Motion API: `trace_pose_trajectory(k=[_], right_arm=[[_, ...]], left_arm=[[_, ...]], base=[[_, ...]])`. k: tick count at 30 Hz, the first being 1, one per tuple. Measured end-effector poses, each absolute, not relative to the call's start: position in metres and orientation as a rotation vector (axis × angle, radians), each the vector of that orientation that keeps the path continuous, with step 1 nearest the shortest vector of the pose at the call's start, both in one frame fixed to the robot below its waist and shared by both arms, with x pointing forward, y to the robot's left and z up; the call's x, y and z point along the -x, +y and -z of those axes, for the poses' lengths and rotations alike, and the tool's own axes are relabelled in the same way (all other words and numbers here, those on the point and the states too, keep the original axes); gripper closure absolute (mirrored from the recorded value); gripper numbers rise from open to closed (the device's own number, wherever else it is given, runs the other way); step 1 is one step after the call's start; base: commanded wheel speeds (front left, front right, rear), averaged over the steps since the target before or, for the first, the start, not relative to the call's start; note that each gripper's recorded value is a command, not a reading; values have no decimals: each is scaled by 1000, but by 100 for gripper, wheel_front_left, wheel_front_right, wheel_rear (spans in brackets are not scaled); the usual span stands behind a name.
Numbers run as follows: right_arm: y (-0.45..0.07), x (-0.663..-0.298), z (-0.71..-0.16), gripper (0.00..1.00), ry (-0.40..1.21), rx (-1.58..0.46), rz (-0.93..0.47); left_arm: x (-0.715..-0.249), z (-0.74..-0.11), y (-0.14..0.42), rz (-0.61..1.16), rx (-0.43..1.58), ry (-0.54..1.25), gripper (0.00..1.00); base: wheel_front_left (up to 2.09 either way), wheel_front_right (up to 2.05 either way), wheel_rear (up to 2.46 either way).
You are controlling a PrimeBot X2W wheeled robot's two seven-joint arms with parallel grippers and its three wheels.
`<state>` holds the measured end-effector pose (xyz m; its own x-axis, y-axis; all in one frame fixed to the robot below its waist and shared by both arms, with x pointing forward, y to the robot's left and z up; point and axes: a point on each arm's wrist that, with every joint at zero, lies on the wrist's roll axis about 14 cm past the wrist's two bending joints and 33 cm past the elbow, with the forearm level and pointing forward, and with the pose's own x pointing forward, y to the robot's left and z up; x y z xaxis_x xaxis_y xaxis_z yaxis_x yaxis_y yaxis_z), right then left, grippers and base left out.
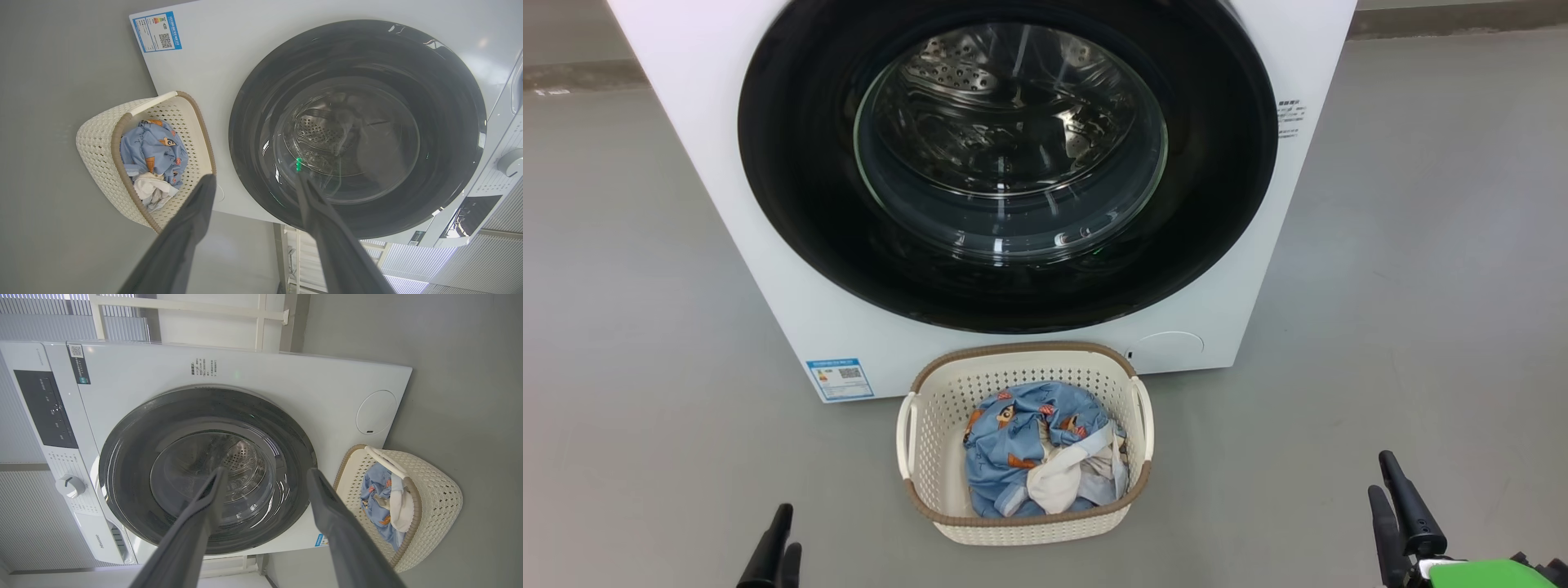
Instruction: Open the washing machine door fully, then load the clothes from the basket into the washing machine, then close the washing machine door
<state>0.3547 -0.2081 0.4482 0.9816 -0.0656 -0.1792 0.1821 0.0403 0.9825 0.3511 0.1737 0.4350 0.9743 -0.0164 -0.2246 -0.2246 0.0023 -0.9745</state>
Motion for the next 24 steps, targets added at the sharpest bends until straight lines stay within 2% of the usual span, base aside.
trace_pose_trajectory(k=[9,24], right_arm=[[-206,-358,-455,0,88,-1413,165],[-202,-363,-470,0,74,-1153,108]], left_arm=[[-352,-437,175,-160,1486,186,0],[-354,-442,178,-137,1247,173,0]], base=[[0,0,0],[0,0,0]])
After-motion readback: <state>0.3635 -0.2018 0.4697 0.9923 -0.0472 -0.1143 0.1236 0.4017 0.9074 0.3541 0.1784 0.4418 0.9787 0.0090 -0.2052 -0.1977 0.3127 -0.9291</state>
